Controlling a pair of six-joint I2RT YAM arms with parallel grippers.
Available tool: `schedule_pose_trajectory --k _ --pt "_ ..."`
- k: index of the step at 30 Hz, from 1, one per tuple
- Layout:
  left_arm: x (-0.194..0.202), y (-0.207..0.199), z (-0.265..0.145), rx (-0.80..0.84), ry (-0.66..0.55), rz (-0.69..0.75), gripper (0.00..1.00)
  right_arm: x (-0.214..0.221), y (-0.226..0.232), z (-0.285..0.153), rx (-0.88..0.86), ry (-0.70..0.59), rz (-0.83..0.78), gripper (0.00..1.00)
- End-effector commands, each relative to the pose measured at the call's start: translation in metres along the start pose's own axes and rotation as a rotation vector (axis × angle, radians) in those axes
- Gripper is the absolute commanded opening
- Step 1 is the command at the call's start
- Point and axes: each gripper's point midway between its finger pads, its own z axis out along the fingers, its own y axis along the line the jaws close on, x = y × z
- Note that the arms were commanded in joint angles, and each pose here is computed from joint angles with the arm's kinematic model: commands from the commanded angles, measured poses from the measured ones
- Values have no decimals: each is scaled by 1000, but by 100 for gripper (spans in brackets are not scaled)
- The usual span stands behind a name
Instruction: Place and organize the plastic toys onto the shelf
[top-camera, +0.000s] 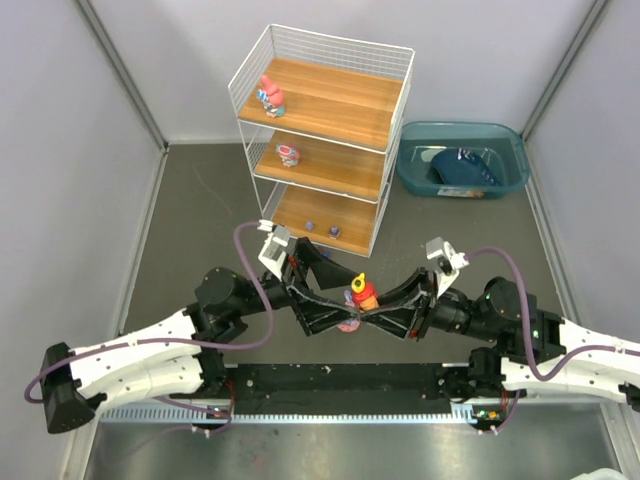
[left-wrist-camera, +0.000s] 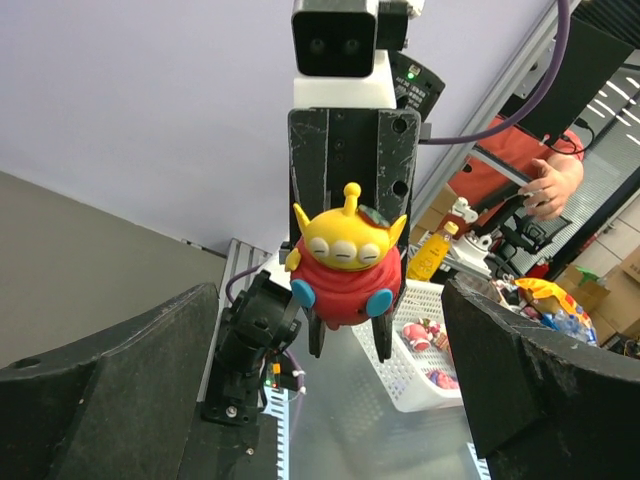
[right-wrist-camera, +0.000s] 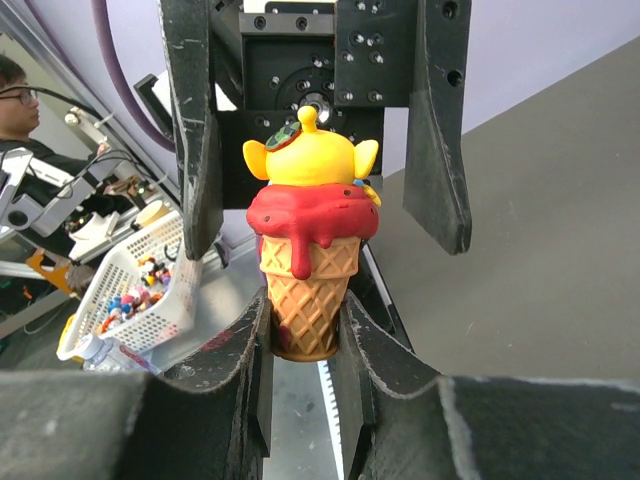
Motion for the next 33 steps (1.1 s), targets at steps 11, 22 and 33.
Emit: schedule_pose_trajectory --k 11,22,33 --pt "-27 -9 19 19 -97 42 97 -14 7 4 -31 -60 -2 0" --pt "-27 -5 20 5 -101 42 80 -10 5 4 -29 -52 -3 0" --pt "-18 -4 22 13 -69 9 0 -12 5 2 -29 -61 -13 0"
